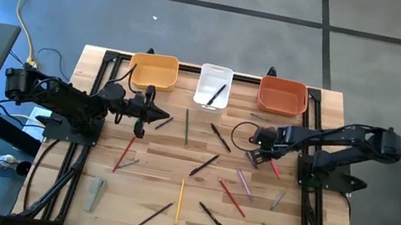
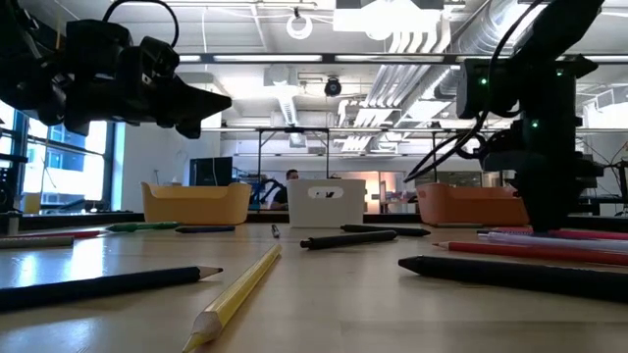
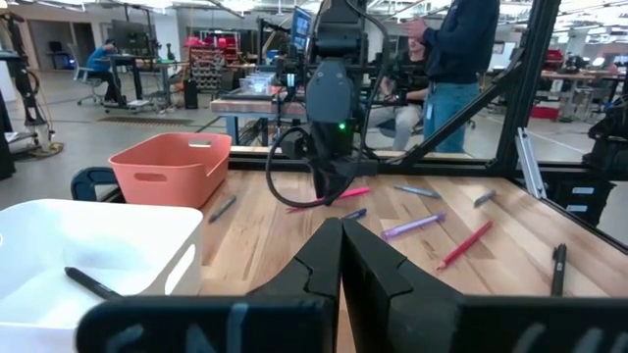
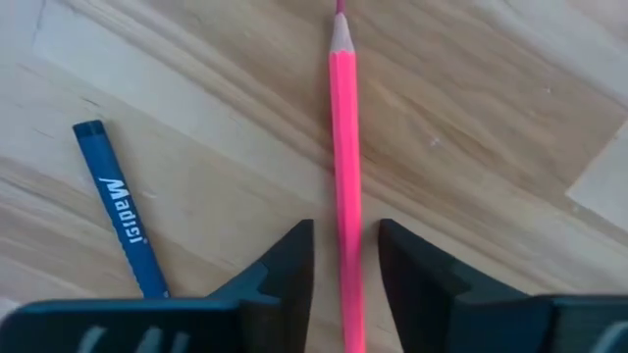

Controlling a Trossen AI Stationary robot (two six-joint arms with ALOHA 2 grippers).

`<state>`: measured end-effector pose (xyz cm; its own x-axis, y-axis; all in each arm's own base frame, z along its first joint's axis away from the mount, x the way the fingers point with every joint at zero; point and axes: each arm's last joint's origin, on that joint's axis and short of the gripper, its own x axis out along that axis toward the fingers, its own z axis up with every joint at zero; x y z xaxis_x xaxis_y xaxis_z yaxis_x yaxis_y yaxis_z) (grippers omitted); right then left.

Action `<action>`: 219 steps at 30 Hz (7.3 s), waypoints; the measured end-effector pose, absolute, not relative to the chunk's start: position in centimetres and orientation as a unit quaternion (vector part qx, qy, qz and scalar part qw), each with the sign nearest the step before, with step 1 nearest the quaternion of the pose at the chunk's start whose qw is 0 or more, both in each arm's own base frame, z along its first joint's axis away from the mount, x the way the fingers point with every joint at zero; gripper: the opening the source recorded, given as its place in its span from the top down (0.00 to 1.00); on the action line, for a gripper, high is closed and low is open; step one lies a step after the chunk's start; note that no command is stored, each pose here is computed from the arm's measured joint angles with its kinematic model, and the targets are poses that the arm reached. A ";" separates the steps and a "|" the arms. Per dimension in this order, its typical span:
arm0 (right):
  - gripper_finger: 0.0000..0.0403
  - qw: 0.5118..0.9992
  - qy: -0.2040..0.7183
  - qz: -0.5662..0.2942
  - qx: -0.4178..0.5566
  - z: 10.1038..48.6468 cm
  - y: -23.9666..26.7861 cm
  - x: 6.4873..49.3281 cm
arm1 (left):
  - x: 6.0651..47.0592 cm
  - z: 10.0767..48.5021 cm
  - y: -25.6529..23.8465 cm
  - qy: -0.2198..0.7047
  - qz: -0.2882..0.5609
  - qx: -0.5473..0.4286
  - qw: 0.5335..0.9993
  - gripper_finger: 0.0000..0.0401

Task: Sort crayons/erasers/pens/pencils in bins
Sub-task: Put the pink pencil into the orange bin, then put the blue crayon into the yellow bin

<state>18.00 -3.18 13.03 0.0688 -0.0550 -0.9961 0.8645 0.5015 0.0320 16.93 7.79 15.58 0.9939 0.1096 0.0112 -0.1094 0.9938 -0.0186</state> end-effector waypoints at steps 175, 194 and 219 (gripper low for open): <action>0.69 0.707 0.579 -0.285 0.288 14.5 3.8 21.8 | 16.9 15.6 8.1 -0.014 0.111 -0.069 0.991 1.00; 0.74 0.697 0.589 -0.297 0.281 13.6 3.8 22.0 | 17.2 16.0 8.3 -0.030 0.106 -0.146 0.983 1.00; 0.97 0.793 0.499 -0.230 0.264 16.3 3.4 24.4 | 17.8 15.7 7.2 0.004 0.031 -0.194 0.980 1.00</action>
<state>24.44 3.38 16.33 0.3965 -0.1014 -0.9124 0.6276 0.7553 0.1888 17.76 7.22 15.69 0.9980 0.0597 -0.0198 -0.0627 0.9228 -0.3802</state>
